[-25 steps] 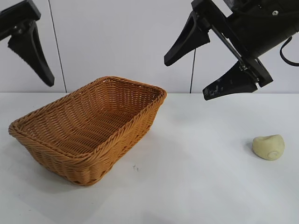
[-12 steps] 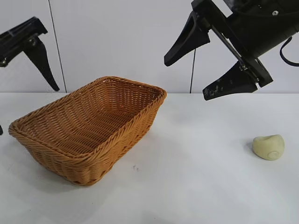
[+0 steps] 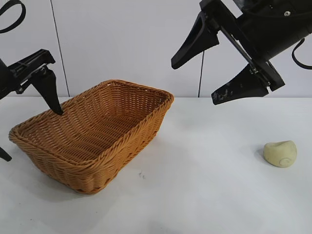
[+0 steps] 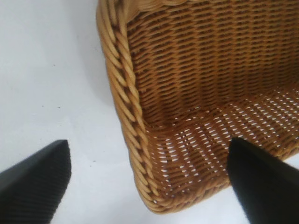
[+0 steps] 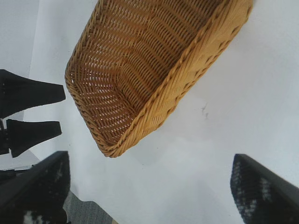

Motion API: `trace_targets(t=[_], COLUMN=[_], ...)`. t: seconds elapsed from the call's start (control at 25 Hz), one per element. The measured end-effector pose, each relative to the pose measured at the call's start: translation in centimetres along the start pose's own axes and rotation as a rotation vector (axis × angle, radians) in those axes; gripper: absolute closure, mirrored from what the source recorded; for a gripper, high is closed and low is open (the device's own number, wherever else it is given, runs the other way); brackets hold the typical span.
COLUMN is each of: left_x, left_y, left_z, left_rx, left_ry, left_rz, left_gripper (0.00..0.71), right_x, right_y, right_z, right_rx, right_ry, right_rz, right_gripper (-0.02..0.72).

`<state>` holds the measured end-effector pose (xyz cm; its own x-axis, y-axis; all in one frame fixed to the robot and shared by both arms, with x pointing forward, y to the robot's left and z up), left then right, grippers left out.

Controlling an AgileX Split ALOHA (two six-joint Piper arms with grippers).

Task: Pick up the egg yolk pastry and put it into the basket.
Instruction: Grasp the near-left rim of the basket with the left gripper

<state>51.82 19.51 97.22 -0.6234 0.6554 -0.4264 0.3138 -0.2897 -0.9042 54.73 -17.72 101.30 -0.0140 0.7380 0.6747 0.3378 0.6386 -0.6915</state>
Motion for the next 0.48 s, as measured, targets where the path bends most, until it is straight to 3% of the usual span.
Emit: trace_targets(t=[0.32, 0.48], left_x=[0.4, 1.2], left_y=[4.4, 6.9], left_z=[-1.1, -1.3], left_rx=[-0.022, -0.004], left_ry=[-0.024, -0.042], left_rz=[-0.036, -0.087], left_gripper=[0.014, 0.014], right_x=[0.0, 0.0], right_y=[0.0, 0.0], right_z=[0.0, 0.0], right_rx=[0.0, 0.0], right_ry=[0.0, 0.0], right_rz=[0.0, 0.0], right_gripper=[0.062, 0.062])
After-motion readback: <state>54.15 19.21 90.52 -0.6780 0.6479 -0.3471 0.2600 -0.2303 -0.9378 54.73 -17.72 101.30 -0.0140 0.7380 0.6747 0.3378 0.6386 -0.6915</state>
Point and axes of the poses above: a point on each arm's last joint axis where the gripper is mounted, y pointing out along that axis toward the gripper, x along the wrist's bending axis when the last joint is at zero, z = x × y, the point moved 1 cm from there along y, pointing out along that axis toward the gripper, and after that the axes turned 7 degrees about y, right-handed, at the moved point
